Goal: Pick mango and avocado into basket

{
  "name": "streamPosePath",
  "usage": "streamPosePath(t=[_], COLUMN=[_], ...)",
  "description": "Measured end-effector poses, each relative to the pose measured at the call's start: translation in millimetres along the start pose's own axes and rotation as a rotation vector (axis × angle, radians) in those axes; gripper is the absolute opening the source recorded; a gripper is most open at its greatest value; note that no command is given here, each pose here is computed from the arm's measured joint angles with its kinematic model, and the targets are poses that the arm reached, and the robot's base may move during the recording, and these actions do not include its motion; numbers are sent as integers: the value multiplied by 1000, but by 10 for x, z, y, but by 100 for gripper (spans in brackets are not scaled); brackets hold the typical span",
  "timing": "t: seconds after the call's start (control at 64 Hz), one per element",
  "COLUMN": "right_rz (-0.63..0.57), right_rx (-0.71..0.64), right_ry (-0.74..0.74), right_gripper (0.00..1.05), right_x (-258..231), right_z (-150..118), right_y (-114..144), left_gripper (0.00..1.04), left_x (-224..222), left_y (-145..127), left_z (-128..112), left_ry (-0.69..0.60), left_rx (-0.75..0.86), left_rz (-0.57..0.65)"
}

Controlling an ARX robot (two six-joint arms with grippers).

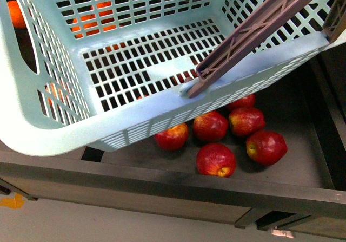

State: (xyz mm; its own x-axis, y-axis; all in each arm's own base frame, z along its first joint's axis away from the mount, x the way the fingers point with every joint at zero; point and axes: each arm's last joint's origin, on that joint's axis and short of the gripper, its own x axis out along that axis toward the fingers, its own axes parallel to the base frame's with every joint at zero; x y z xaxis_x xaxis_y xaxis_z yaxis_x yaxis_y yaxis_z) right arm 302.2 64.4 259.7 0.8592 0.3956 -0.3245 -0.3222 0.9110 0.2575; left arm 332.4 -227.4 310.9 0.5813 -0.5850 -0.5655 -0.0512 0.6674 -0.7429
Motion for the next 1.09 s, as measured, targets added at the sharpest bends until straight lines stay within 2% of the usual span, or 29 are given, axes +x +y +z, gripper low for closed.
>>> streamPosePath(t=[0.203,0.406,0.578,0.75,0.797,0.812,0.89,1.093], right_rz=[10,22,-54,-234,-301,-337,-358,-368], right_rx=[-8,27,92,118,66,23,-95,-171], right_ry=[44,16,-35,-116,-201,-274,-379,-382], right_gripper=[60,98,96,96,91,86,72,41], right_x=[130,174,101,-147,-211,-266,-412,-650], right_z=[-103,-76,-68,-76,-90,-114,-236,-577], right_y=[95,133,-8,-247,-285,-307,-321,-330], left_gripper=[14,14,14,14,14,14,14,14], left_x=[0,0,18,17,17,17,17,18], left_y=[0,0,10,14,14,14,11,6], left_z=[0,0,-2,4,4,4,0,-8], left_ry=[0,1,0,-4,-3,-3,2,10], left_rx=[0,0,-2,0,0,0,0,0], left_rz=[0,0,6,8,8,8,4,-1])
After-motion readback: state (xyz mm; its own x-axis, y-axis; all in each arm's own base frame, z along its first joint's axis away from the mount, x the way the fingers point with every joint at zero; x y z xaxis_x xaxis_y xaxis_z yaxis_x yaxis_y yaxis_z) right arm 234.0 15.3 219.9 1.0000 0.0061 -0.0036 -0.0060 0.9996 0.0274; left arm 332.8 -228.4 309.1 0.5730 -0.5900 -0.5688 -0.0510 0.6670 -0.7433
